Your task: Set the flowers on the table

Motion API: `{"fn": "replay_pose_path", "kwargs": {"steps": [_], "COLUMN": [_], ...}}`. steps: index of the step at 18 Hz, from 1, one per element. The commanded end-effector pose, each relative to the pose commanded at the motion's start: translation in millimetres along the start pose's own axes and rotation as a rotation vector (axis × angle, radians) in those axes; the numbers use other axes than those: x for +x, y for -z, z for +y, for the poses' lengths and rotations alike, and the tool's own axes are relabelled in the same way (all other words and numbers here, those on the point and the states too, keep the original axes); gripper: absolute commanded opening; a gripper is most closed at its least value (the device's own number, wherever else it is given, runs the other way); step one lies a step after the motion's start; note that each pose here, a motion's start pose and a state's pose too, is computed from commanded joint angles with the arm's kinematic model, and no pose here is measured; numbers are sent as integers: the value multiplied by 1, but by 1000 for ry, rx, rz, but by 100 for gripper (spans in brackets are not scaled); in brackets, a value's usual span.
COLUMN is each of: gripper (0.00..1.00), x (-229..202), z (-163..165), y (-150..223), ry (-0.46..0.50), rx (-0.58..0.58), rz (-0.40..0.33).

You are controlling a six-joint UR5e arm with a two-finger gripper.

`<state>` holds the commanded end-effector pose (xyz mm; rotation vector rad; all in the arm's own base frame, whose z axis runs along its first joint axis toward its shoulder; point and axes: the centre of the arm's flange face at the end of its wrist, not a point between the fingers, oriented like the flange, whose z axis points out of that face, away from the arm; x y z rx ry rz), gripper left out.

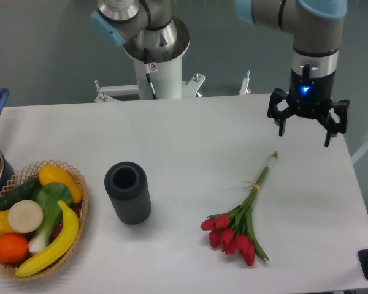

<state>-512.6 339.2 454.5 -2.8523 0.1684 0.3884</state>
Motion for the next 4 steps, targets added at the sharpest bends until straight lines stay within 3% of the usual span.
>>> {"fn": "replay_pose_path", "kwargs": {"steps": [4], "gripper": [100], "x": [-2], "z": [2], "y": [2], "ry": [3], "rx": [0], "rz": [-7]}}
